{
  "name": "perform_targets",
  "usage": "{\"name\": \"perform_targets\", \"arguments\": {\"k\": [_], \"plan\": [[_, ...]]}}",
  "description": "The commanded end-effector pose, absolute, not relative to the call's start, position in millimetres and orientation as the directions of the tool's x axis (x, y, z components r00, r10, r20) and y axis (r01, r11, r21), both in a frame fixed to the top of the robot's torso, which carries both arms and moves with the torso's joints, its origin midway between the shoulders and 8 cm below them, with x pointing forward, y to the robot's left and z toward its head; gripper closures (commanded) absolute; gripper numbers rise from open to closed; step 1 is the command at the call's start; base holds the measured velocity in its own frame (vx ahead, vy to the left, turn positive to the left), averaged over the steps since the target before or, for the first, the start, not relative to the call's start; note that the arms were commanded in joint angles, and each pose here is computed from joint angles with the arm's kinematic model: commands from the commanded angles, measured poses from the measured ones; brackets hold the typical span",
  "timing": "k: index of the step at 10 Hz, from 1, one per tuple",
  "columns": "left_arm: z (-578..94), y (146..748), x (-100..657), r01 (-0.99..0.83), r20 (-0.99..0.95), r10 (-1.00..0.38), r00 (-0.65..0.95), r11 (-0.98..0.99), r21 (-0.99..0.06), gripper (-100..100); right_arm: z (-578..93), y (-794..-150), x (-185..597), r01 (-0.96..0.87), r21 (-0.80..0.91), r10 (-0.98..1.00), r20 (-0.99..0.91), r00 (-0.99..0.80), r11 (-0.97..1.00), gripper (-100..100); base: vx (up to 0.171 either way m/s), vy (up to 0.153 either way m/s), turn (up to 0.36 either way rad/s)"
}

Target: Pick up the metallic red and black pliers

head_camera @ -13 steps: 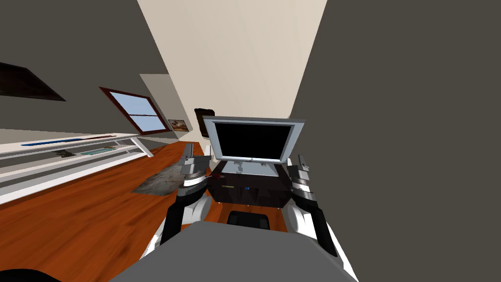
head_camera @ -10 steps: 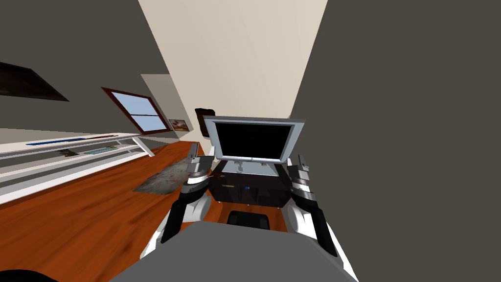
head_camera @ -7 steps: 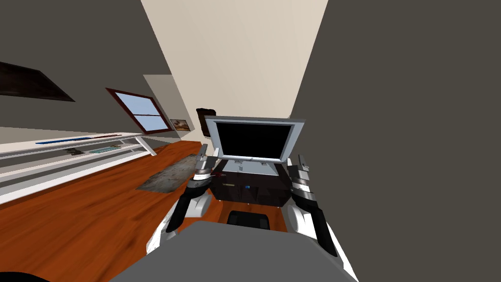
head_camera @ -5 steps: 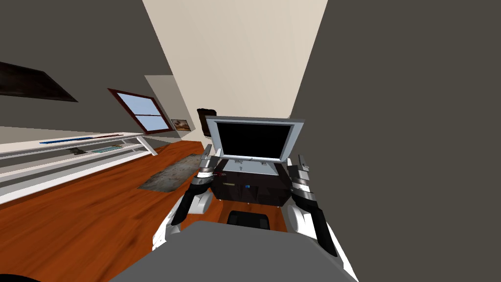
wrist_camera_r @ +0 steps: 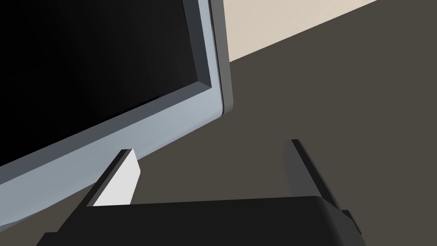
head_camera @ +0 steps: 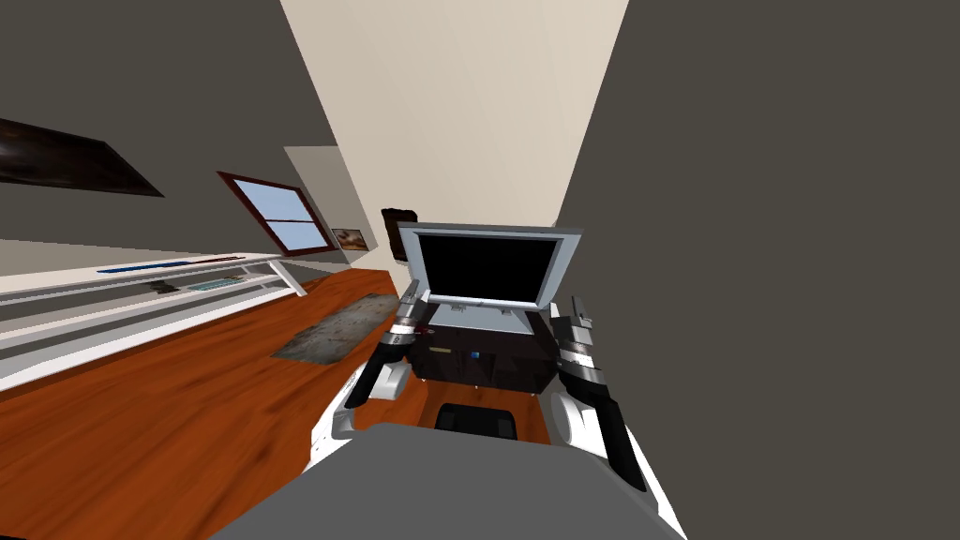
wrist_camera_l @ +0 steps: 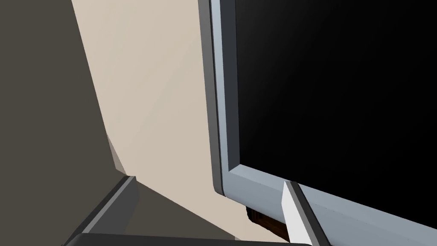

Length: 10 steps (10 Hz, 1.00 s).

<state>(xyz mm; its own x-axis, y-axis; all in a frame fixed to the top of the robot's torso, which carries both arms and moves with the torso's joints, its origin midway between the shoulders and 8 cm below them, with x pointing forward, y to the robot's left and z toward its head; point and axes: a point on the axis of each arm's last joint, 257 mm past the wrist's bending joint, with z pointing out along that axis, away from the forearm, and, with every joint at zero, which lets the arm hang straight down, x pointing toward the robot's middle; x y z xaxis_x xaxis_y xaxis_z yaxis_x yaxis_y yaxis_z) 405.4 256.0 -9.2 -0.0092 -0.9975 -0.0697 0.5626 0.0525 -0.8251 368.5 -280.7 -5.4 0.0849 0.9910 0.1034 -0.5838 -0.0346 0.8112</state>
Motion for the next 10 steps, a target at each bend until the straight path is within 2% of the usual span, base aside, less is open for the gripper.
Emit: {"name": "perform_targets", "arguments": {"k": [1, 10], "plan": [[-20.7, 258.7, 417.0, 0.525, -0.072, -0.997, -0.009, 0.057, -0.849, -100, -5.4, -280.7, 368.5, -0.584, 0.811, 0.991, 0.103, 0.085, -0.035, 0, -0.024, 0.002, 0.008], [-108.7, 274.7, 491.5, 0.253, -0.073, -0.997, -0.007, 0.069, -0.965, -100, -5.4, -280.7, 368.5, -0.584, 0.811, 0.991, 0.103, 0.085, -0.035, 0, -0.025, 0.008, 0.016]]}}
